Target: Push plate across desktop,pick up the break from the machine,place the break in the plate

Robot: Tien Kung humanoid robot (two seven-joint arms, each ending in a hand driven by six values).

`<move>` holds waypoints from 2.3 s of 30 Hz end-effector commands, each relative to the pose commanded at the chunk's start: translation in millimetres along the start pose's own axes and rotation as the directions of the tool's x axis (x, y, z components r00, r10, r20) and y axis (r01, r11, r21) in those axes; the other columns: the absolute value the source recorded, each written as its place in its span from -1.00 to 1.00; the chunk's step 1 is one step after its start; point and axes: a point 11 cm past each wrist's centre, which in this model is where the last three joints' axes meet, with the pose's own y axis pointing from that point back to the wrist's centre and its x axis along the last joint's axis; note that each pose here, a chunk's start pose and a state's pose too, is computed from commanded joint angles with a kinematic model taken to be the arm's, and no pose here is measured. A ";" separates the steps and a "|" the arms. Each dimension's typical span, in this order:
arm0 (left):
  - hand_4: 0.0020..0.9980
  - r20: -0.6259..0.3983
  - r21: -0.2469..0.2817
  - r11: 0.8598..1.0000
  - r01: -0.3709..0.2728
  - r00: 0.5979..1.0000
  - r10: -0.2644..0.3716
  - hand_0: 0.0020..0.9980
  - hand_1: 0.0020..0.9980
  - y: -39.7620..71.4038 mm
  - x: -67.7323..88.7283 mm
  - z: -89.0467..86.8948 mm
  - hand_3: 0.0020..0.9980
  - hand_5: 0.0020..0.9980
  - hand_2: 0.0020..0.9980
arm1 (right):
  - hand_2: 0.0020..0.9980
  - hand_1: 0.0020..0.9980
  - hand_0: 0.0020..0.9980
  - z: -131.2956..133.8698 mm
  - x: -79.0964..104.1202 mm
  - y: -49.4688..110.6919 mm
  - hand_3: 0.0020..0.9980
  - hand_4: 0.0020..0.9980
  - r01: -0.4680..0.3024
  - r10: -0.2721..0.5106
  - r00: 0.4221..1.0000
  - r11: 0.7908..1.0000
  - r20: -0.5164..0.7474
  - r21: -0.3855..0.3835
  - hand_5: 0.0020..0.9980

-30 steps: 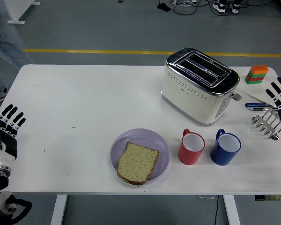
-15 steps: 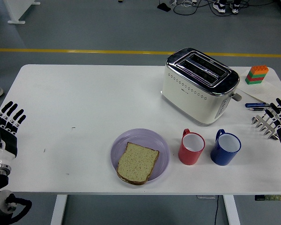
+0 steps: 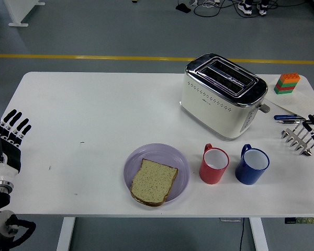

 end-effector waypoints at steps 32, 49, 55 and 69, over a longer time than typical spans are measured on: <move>-0.04 0.008 0.020 1.000 0.023 1.000 -0.023 0.53 0.51 -0.6 -4.7 -2.6 0.44 1.00 0.58 | 0.40 0.37 0.41 -17.0 0.3 -0.1 0.34 0.13 0.040 -0.040 0.999 0.998 0.010 0.040 -0.17; -0.03 0.005 0.007 0.999 0.053 0.999 -0.053 0.54 0.51 -8.0 -16.0 2.1 0.43 1.00 0.58 | 0.39 0.36 0.40 -28.4 -3.3 -0.9 0.32 0.13 0.062 -0.064 0.998 0.996 0.019 0.068 -0.17; -0.04 0.003 0.005 0.999 0.052 0.999 -0.052 0.53 0.50 -8.1 -15.7 2.5 0.43 1.00 0.57 | 0.39 0.36 0.40 -29.0 -1.6 -0.3 0.31 0.13 0.060 -0.062 0.998 0.996 0.019 0.070 -0.17; -0.03 0.001 0.011 0.999 0.043 0.999 -0.043 0.54 0.50 -6.6 -12.4 1.0 0.42 1.00 0.56 | 0.38 0.35 0.39 -27.3 -0.8 0.2 0.29 0.13 0.060 -0.062 0.998 0.996 0.018 0.065 -0.17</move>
